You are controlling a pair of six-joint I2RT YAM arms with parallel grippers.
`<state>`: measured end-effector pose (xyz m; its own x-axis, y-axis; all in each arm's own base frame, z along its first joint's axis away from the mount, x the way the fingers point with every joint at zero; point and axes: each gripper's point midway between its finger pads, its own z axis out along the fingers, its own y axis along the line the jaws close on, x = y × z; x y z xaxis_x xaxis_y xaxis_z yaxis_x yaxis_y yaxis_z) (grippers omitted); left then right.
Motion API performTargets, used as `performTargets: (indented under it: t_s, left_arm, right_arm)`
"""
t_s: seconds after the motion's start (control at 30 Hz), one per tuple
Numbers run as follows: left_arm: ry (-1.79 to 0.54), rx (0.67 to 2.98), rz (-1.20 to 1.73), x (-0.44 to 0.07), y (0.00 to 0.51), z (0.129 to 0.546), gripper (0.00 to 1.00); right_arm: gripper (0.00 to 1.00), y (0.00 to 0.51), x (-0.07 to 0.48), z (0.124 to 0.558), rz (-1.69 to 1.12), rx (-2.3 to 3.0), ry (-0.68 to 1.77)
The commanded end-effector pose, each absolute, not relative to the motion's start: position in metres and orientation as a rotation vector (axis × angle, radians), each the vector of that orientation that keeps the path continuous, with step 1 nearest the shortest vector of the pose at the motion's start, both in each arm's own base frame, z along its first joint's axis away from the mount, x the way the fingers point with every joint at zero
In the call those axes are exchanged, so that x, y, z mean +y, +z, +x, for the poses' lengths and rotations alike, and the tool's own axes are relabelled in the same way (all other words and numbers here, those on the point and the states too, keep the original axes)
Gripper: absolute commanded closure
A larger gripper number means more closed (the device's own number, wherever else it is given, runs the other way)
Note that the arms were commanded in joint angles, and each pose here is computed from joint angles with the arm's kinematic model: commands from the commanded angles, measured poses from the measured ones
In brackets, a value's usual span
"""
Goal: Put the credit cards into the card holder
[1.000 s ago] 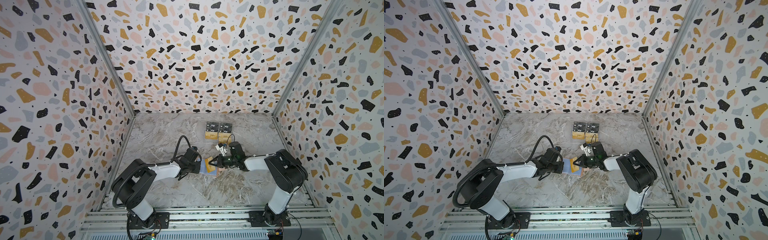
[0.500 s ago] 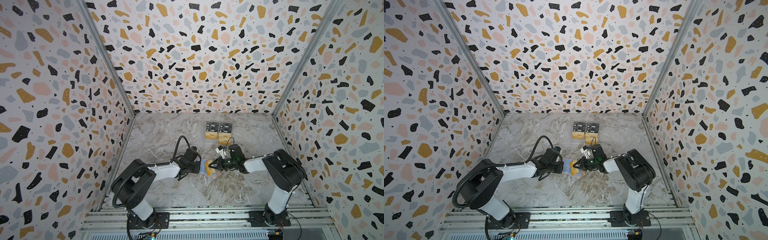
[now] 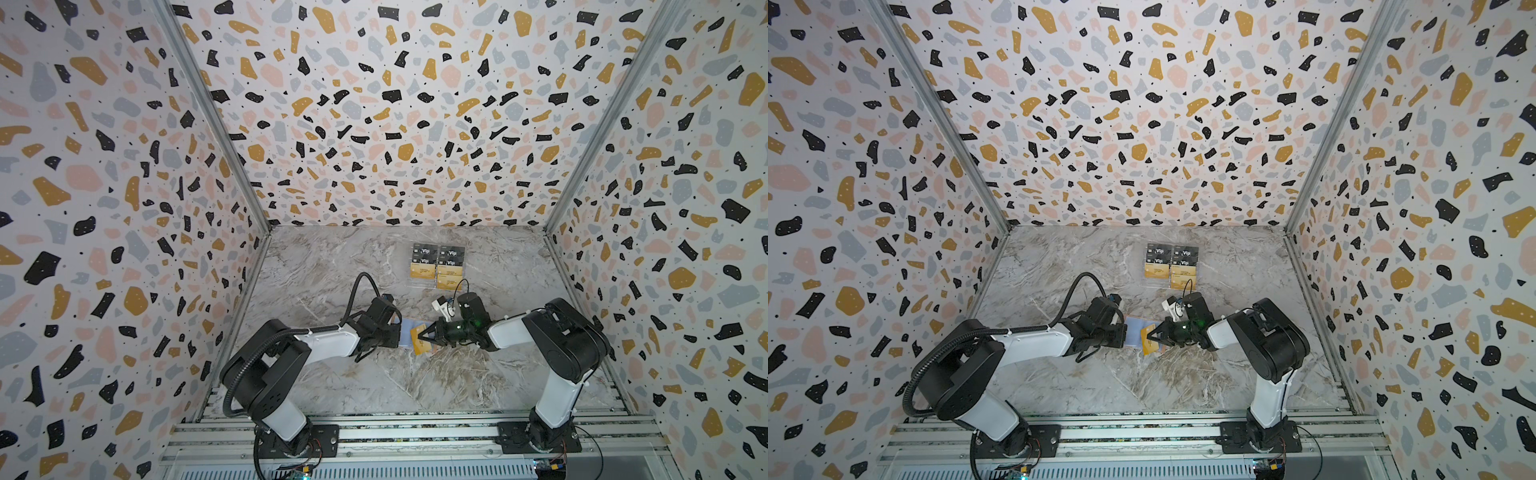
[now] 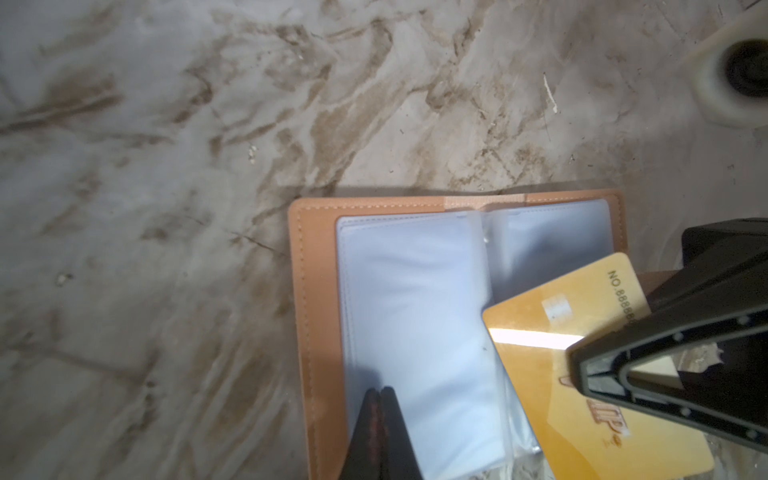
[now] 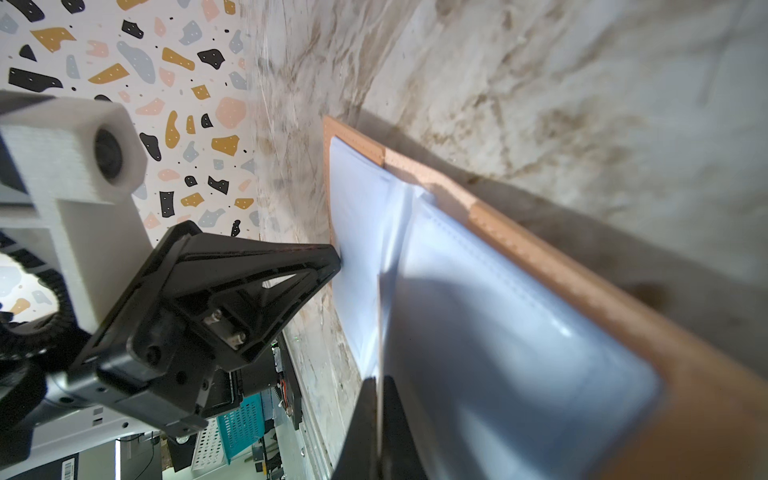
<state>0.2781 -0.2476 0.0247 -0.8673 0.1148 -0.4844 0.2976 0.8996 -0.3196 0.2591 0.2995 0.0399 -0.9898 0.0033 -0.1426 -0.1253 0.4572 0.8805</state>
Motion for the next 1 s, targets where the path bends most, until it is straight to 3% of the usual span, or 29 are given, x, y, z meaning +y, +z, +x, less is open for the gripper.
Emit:
performTargets:
  t_s: [0.0,0.97]
  left_arm:
    - [-0.535,2.623,0.290,-0.242,0.020,0.271,1.00]
    - [-0.538,2.617,0.285,-0.242,0.022,0.271,1.00]
  right_arm:
    - [1.00,0.041,0.301,0.258,-0.107,2.566,1.591]
    - [1.00,0.034,0.294,0.271,-0.028,2.594,1.509]
